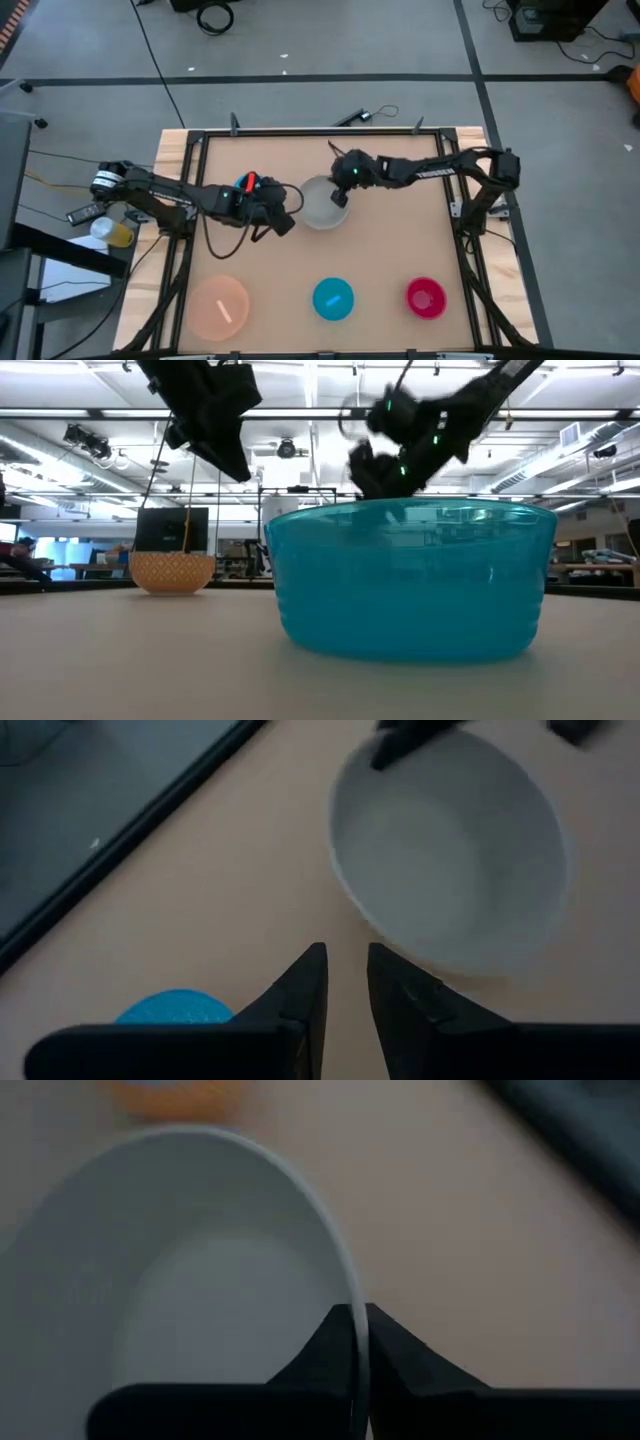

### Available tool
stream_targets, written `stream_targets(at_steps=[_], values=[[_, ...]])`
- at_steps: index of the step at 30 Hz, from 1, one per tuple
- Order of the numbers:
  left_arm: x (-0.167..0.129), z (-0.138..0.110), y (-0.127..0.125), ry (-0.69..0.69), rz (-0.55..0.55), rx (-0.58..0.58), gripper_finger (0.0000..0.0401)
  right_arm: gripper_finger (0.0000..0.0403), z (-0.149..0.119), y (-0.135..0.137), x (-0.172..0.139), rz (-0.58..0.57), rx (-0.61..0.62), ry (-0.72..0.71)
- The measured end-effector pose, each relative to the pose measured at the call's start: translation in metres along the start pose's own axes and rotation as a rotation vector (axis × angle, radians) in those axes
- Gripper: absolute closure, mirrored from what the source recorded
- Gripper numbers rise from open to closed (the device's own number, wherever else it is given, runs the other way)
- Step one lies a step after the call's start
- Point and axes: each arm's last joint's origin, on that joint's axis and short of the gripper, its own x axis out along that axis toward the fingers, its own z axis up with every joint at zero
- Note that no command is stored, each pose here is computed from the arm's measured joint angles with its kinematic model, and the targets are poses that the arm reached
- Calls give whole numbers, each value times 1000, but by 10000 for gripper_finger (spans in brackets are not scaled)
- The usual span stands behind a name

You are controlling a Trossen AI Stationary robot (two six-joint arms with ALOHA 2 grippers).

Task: Nest bowls inside each other
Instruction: Stack the gray bowl on top of the orange bowl

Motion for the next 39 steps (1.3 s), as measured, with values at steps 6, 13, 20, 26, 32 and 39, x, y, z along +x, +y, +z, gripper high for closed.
stream_targets(at_steps=[6,13,20,26,32,39], values=[[0,2,0,-31,19,13,321,367,19,46,-17,-29,-143,-241],[0,6,-2,-69,12,47,277,389,22,68,-25,-176,-250,-332],[5,14,2,-90,3,-16,233,378,30,74,-30,-152,-252,-410],[5,19,2,-110,-42,-3,225,380,29,67,-28,-233,-247,-388],[11,22,6,-111,-17,-21,225,380,32,76,-31,-152,-275,-440],[26,18,4,-27,-37,20,262,380,30,91,-37,-170,-383,-465]])
